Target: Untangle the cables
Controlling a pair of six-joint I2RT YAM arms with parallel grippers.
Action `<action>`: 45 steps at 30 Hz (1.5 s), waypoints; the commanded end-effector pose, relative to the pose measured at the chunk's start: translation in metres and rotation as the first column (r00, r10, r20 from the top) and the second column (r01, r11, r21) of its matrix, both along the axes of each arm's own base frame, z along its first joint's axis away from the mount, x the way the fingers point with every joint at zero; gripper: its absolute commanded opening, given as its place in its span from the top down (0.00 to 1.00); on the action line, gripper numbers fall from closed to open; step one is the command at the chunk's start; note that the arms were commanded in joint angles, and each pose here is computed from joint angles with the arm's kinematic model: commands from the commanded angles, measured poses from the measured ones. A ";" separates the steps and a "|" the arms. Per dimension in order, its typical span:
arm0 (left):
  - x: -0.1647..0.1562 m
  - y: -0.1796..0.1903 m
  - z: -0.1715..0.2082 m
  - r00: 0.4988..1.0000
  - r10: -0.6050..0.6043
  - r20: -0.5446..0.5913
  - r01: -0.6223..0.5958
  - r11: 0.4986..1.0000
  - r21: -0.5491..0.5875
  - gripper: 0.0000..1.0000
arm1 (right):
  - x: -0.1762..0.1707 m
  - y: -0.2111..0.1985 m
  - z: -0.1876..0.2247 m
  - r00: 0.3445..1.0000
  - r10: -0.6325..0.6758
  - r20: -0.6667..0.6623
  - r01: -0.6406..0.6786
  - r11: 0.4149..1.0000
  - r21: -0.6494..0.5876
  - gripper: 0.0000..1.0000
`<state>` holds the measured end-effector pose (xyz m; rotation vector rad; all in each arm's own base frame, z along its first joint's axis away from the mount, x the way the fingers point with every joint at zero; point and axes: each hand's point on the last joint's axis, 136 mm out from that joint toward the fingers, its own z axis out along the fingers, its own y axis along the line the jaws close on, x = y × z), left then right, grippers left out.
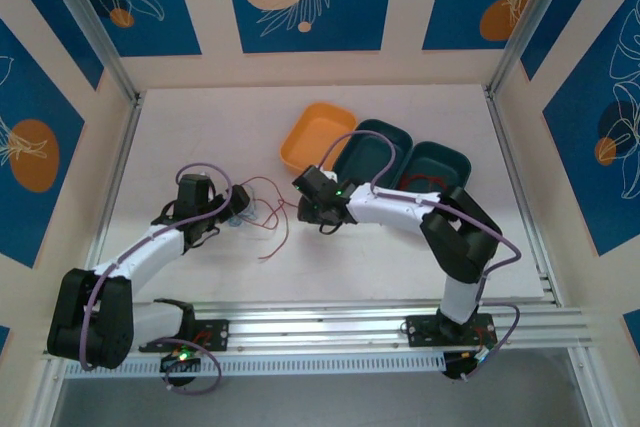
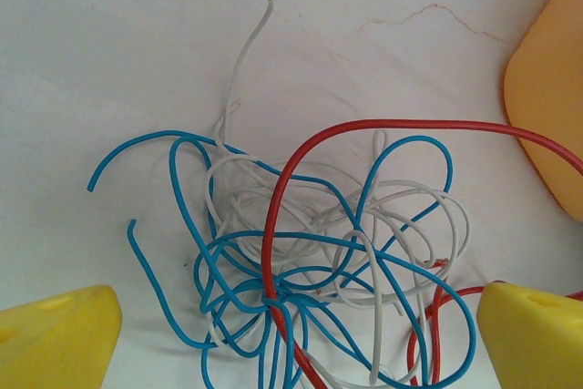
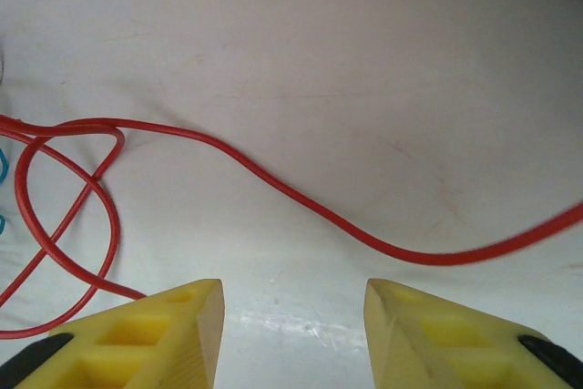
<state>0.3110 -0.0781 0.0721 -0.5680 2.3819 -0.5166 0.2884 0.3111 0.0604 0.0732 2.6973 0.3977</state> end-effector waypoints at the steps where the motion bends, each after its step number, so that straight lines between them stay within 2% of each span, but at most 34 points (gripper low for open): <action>1: -0.001 -0.001 0.002 1.000 -0.012 0.008 0.012 1.000 -0.013 0.00 | 0.001 -0.008 0.018 0.998 -0.039 0.048 0.038 0.999 0.013 0.55; 9: 0.001 -0.002 0.002 1.000 -0.016 0.008 0.016 1.000 -0.016 0.00 | -0.003 -0.027 0.004 0.995 -0.101 0.019 0.102 0.995 -0.002 0.53; 23: -0.002 -0.004 0.003 1.000 -0.028 0.008 0.028 0.999 -0.021 0.00 | 0.037 -0.024 -0.013 0.984 -0.179 -0.005 0.179 0.980 0.082 0.49; 26: -0.001 -0.006 0.007 0.999 -0.040 0.020 0.041 0.999 -0.026 0.00 | 0.042 -0.022 -0.014 0.985 -0.175 0.004 0.174 0.981 0.085 0.59; 30: 0.005 -0.017 0.028 0.994 -0.081 0.077 0.086 0.994 -0.065 0.00 | 0.042 -0.019 -0.015 0.990 -0.143 0.007 0.142 0.987 0.075 0.83; 34: 0.014 -0.024 0.058 0.984 -0.098 0.148 0.113 0.989 -0.099 0.00 | 0.035 -0.015 -0.013 0.995 -0.104 0.011 0.103 0.992 0.072 1.00; 36: 0.017 -0.029 0.069 0.981 -0.105 0.166 0.125 0.985 -0.115 0.00 | 0.029 -0.012 -0.008 0.997 -0.075 0.024 0.073 0.995 0.070 1.00; 39: 0.021 -0.041 0.077 0.976 -0.118 0.184 0.148 0.976 -0.158 0.06 | 0.018 -0.004 0.008 0.998 -0.021 0.065 0.016 0.998 0.067 1.00; 45: 0.028 -0.079 0.067 0.969 -0.175 0.175 0.211 0.953 -0.218 0.15 | -0.003 0.016 0.057 0.973 0.103 0.205 -0.121 0.989 0.080 1.00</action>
